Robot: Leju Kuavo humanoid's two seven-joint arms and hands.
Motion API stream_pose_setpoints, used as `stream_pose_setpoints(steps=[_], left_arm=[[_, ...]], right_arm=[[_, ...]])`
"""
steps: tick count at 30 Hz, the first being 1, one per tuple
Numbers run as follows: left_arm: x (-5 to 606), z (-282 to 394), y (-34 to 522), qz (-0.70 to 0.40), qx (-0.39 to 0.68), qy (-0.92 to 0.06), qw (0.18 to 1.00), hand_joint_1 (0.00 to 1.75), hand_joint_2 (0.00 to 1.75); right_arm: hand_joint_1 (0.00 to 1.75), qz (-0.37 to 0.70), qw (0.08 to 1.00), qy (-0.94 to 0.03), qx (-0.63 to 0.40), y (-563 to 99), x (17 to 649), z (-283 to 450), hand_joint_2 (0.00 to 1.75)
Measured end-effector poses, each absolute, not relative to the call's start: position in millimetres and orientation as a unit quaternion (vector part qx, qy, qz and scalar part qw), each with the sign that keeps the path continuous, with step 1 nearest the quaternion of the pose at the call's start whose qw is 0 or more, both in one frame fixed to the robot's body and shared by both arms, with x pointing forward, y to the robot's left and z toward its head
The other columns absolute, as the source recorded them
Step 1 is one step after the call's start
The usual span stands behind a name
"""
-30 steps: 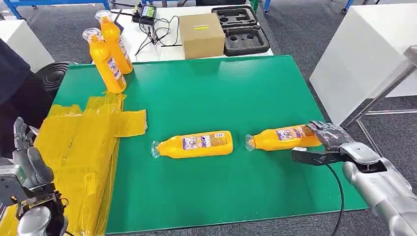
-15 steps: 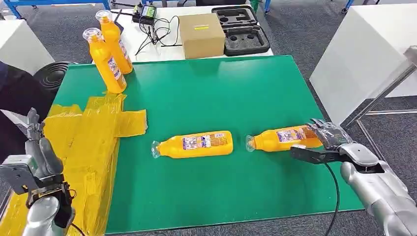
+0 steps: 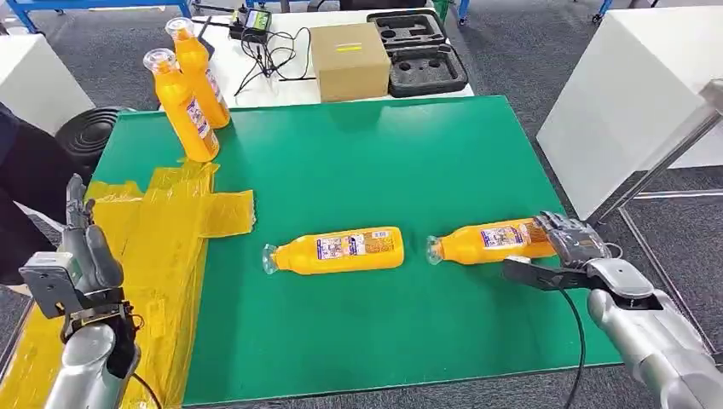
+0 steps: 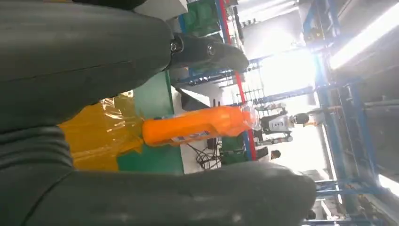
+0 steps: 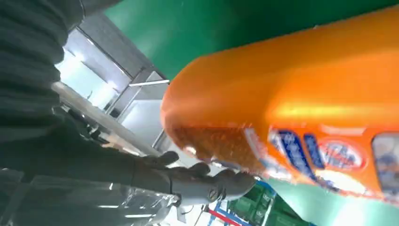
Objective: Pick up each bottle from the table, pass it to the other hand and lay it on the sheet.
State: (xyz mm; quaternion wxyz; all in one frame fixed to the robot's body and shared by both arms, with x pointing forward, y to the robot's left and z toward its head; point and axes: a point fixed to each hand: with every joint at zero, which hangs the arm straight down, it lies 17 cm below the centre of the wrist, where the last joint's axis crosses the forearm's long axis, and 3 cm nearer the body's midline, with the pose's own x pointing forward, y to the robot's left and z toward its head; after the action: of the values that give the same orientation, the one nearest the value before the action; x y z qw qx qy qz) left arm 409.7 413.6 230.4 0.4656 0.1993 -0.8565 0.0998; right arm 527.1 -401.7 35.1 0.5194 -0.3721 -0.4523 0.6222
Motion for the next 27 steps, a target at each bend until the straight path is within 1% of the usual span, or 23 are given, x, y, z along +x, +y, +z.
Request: stream_pose_setpoints(steps=[16,27], left_arm=[[413,230,410,0.098,0.197,-0.858,0.463,0.0,0.0],[415,231,413,0.098,0.197,-0.859,0.463,0.0,0.0]], right_arm=[[0.0,0.595,0.525,-0.467,-0.389,-392,534,32,1.75],[0.0,0.586,0.531,-0.478,-0.383,-382,536,31,1.75]])
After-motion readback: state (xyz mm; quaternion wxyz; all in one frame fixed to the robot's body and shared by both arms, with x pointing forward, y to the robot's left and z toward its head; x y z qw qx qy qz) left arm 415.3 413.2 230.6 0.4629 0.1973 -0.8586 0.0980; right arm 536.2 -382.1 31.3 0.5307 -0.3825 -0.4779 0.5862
